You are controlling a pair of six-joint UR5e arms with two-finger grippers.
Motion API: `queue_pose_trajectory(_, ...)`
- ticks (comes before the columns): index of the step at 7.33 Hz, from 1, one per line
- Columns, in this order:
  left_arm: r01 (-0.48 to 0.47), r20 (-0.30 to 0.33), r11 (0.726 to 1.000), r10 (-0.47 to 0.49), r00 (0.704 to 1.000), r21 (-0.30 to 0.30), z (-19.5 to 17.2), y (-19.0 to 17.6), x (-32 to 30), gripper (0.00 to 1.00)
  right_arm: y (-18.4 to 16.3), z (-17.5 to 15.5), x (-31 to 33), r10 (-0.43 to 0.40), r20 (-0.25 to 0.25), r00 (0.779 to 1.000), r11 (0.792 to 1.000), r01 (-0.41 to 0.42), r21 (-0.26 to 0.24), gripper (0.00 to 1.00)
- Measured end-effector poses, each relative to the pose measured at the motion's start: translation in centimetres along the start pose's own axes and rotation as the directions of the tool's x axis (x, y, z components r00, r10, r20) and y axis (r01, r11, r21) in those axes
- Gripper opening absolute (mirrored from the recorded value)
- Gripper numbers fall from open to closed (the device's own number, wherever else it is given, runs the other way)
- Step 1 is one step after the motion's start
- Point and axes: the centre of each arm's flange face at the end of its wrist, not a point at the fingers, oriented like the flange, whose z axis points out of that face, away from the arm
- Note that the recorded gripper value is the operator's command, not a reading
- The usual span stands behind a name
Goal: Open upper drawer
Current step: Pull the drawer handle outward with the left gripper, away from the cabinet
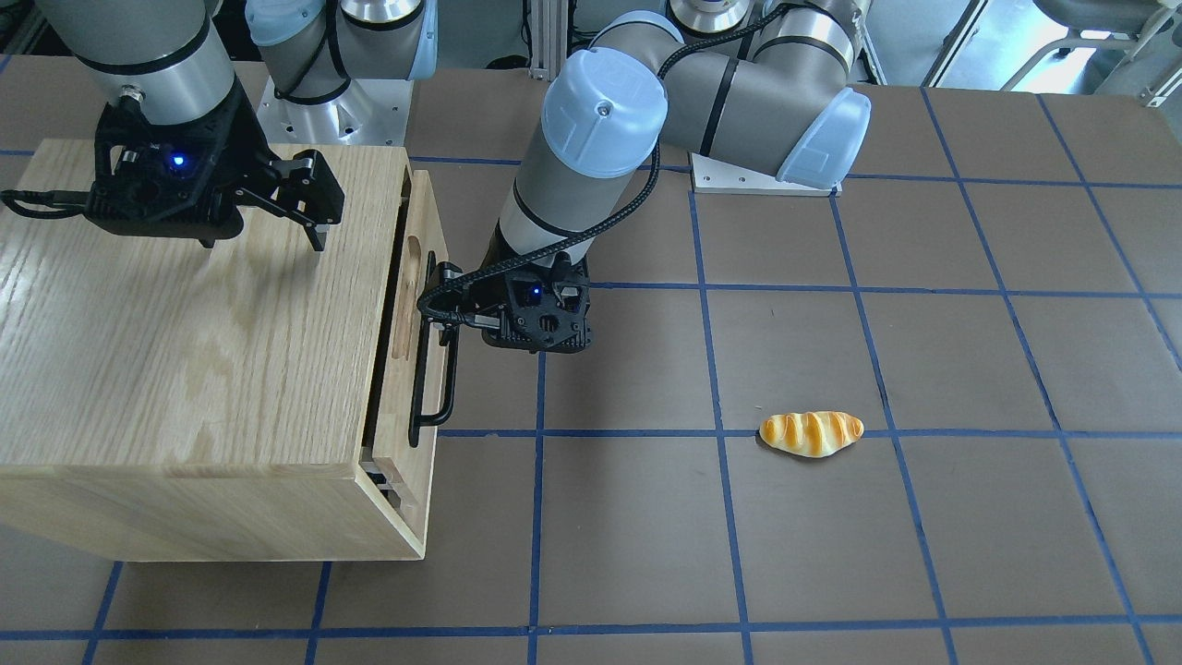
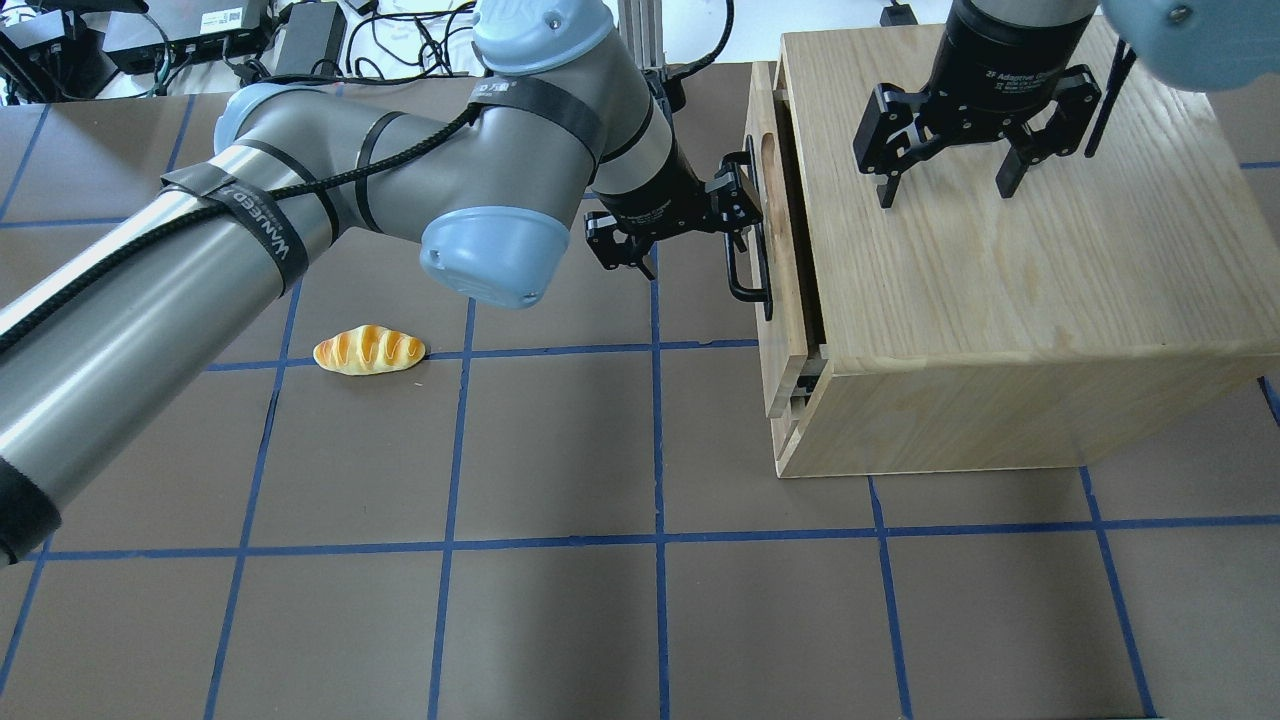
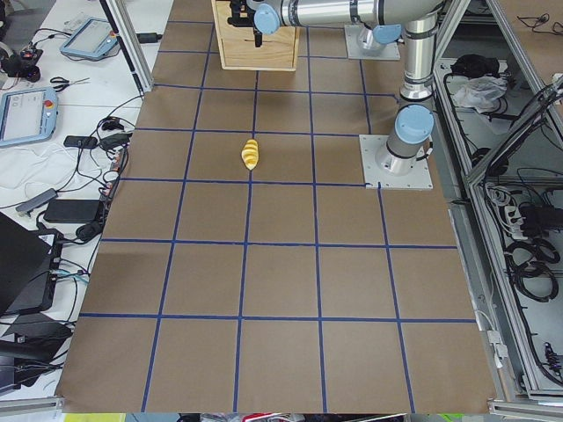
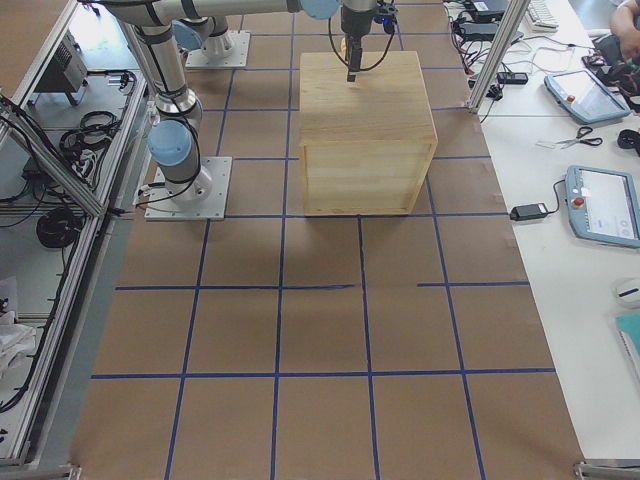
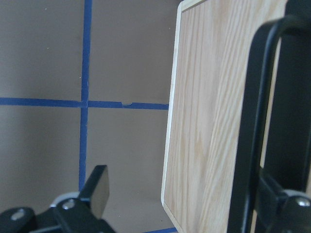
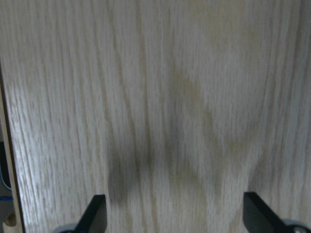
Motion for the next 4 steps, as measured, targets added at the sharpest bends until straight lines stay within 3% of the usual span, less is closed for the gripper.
queue_pose_trajectory(4, -0.018, -0.010, 1.000, 0.018, 1.000, 0.026, -2.4, -0.8, -2.4, 1.00, 0.0, 0.0, 0.0, -0.001, 0.000, 1.000, 1.000, 0.001, 0.000, 1.00)
